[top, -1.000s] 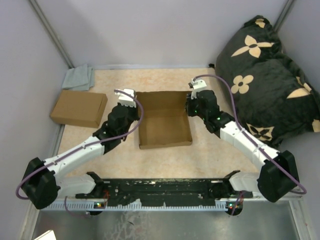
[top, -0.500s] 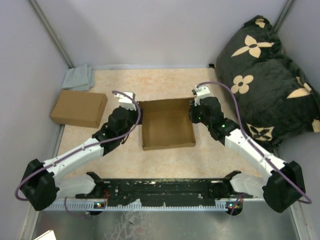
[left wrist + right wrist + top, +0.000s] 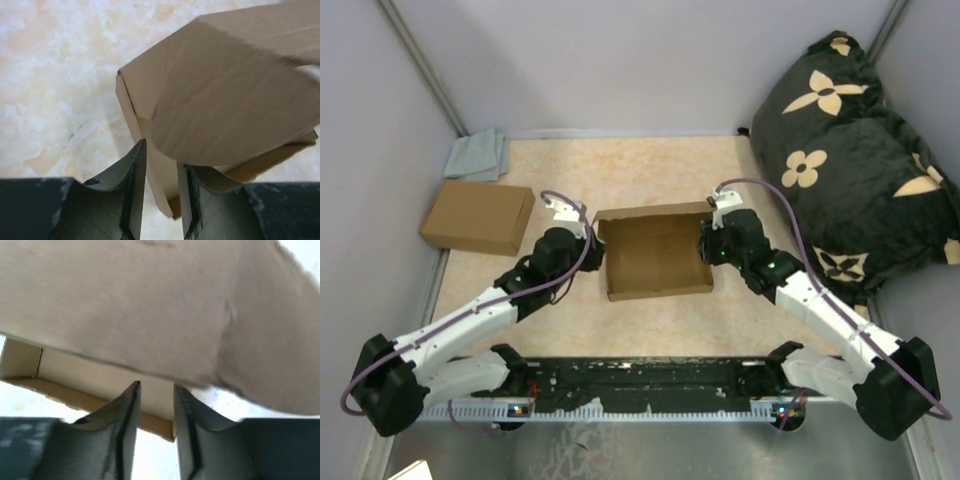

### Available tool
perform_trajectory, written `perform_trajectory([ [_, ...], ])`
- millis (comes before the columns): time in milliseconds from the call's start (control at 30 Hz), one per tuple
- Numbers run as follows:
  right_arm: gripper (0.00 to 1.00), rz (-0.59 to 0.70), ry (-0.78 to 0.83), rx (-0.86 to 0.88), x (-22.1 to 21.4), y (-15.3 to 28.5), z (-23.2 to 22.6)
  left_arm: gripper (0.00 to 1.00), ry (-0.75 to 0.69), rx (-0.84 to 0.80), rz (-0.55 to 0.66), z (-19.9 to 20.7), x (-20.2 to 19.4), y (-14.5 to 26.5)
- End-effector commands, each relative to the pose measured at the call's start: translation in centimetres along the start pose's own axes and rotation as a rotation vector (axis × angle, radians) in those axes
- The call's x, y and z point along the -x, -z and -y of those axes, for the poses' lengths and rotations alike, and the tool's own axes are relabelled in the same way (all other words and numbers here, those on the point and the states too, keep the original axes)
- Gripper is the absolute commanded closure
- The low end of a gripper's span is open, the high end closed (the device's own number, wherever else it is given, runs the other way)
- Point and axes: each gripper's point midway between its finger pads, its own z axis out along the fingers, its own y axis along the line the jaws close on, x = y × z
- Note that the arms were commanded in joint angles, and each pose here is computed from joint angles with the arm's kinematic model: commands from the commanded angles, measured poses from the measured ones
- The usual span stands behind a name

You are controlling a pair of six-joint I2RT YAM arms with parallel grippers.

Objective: Fold the paper box

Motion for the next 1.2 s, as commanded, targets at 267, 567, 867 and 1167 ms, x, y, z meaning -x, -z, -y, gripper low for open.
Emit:
perform_trajectory([
  [267,0.44,-0.132,-0.148,0.197,-4.9,5.1,-3.2,0.62,0.161,-0.051,-0.207,-0.3,-4.9,6.1],
  [567,0.48,-0.07,-0.163,0.925,-0.4,15.1,-13.9,0.62,0.17,-0.066,-0.074,0.1,0.0,8.1],
  [867,0.49,0.173,-0.096,0.797,9.3,15.5,-13.6,0.63,0.147,-0.077,0.055,1.7,6.8,8.3],
  [1167,0.48,0.341,-0.089,0.839,14.5,19.7,-14.3,0.63,0.211,-0.12,0.336,0.6,13.4,14.7],
])
